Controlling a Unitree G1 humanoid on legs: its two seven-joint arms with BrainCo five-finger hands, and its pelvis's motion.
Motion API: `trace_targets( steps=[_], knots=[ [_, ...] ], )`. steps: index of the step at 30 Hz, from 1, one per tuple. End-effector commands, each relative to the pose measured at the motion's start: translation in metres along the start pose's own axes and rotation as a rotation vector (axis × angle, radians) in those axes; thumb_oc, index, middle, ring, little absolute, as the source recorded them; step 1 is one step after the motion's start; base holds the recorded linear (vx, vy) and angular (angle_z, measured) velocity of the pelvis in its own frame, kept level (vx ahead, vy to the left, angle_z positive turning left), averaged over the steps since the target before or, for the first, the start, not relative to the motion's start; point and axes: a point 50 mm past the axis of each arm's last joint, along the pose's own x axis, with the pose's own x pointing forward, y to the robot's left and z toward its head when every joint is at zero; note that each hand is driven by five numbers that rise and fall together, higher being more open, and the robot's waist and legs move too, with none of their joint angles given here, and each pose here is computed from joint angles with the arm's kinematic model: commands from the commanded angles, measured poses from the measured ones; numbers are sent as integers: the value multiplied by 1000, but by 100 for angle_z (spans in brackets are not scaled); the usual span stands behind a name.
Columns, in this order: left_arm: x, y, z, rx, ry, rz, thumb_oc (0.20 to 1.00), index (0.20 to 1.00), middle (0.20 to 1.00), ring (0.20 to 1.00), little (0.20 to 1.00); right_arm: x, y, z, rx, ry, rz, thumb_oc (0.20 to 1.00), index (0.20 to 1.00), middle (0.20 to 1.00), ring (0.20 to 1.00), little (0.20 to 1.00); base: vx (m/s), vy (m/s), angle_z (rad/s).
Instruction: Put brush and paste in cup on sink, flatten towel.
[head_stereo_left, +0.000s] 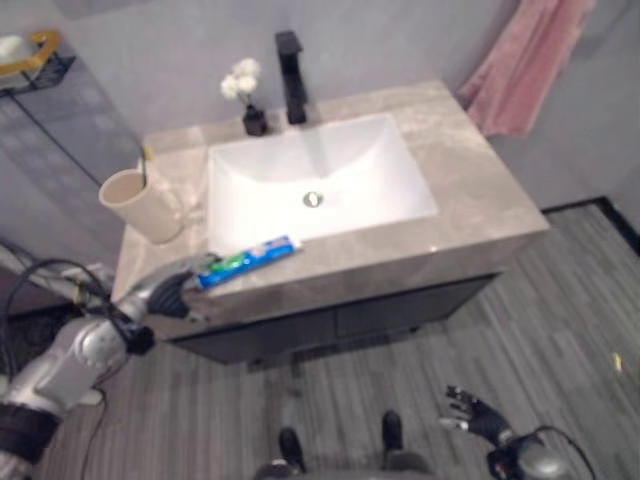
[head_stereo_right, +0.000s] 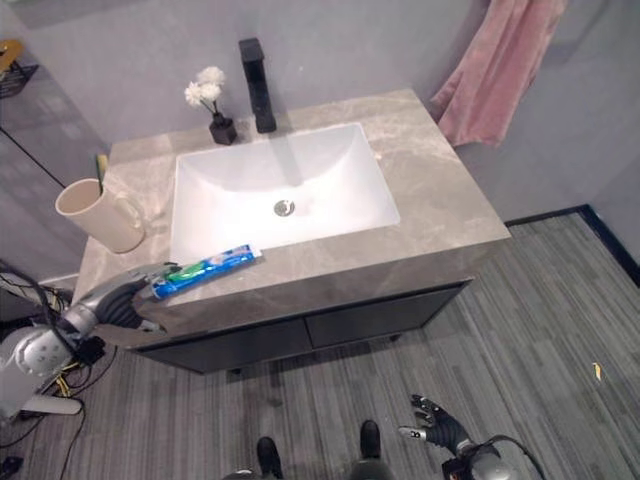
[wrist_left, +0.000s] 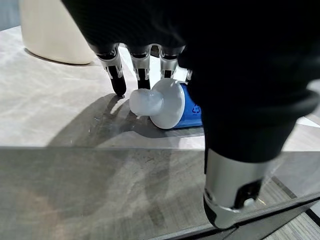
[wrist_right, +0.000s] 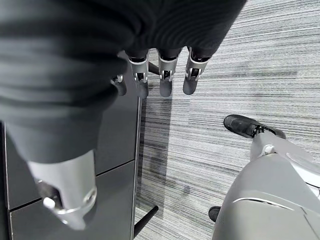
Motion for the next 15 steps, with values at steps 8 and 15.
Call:
trace_targets(
  steps=[8,15],
  knots=[
    [7,-18,-6,-16,43,-62,354,354,354,354,354,4,-7,22,-48,-80,-18,1000,1000,1000,1000,1000,0,0,0],
    [6,-20,-5,-138,44,-75,225,225,225,225,225,4,-6,20,-68,-62,1,1000,1000,1000,1000,1000,0,0,0]
  ],
)
